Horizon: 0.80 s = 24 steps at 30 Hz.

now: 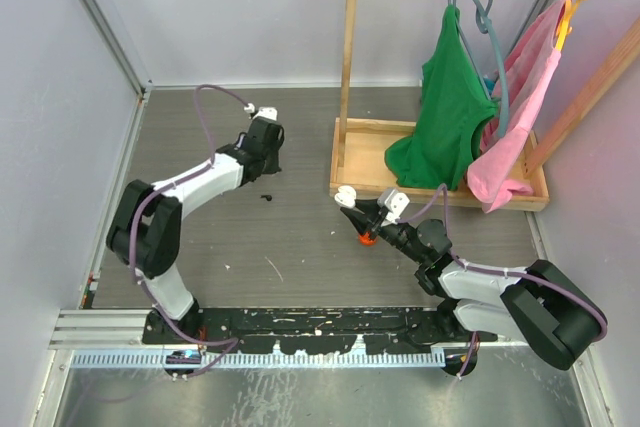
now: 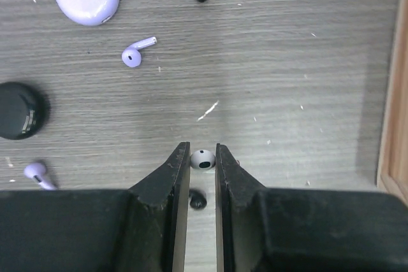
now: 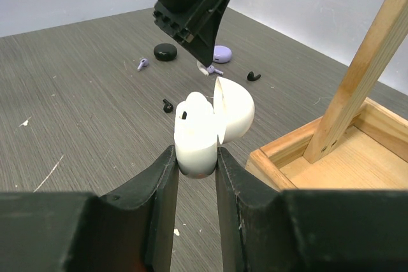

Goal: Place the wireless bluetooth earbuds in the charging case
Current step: Pick up the earbud from the center of the board.

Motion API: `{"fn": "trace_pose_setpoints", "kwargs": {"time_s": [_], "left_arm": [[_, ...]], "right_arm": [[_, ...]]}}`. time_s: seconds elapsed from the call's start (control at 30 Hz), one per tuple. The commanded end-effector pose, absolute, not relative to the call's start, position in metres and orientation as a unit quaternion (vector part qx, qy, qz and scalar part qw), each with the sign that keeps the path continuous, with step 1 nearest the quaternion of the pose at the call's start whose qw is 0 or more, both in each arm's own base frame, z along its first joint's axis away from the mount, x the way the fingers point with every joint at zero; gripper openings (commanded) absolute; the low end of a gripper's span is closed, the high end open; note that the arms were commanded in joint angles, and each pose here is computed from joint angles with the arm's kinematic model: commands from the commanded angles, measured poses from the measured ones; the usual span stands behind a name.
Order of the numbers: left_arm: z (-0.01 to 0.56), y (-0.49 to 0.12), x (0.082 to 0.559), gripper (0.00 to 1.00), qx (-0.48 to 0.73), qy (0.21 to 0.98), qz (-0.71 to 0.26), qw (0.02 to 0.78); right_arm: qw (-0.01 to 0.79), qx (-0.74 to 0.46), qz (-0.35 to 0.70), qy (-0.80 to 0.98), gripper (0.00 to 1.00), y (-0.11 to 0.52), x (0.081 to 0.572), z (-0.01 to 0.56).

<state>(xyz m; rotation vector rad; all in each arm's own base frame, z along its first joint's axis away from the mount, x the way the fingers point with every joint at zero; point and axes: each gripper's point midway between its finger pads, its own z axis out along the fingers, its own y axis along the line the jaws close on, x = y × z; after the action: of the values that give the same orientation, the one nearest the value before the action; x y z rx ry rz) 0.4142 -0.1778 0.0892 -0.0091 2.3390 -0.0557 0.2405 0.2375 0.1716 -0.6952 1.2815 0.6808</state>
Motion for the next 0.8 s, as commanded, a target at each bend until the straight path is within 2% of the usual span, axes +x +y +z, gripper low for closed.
{"fn": "trace_pose_setpoints", "kwargs": {"time_s": [0.0,0.37,0.77], "left_arm": [[0.132,-0.176,0.398,0.16,0.056,0.899,0.011,0.435],[0.21,-0.207,0.346,0.16,0.202,0.833,0.007,0.515],[0.274,-0.263,0.283,0.14,0.376,0.704,-0.041,0.601]], "right_arm": [[0.714,-0.309,0.309,0.547,0.01,0.242,0.243,0.193],[0.706,-0.31,0.319,0.551,0.01,0.246,0.243,0.193],[0.703,-0.309,0.329,0.55,0.01,0.248,0.241,0.199]]}}
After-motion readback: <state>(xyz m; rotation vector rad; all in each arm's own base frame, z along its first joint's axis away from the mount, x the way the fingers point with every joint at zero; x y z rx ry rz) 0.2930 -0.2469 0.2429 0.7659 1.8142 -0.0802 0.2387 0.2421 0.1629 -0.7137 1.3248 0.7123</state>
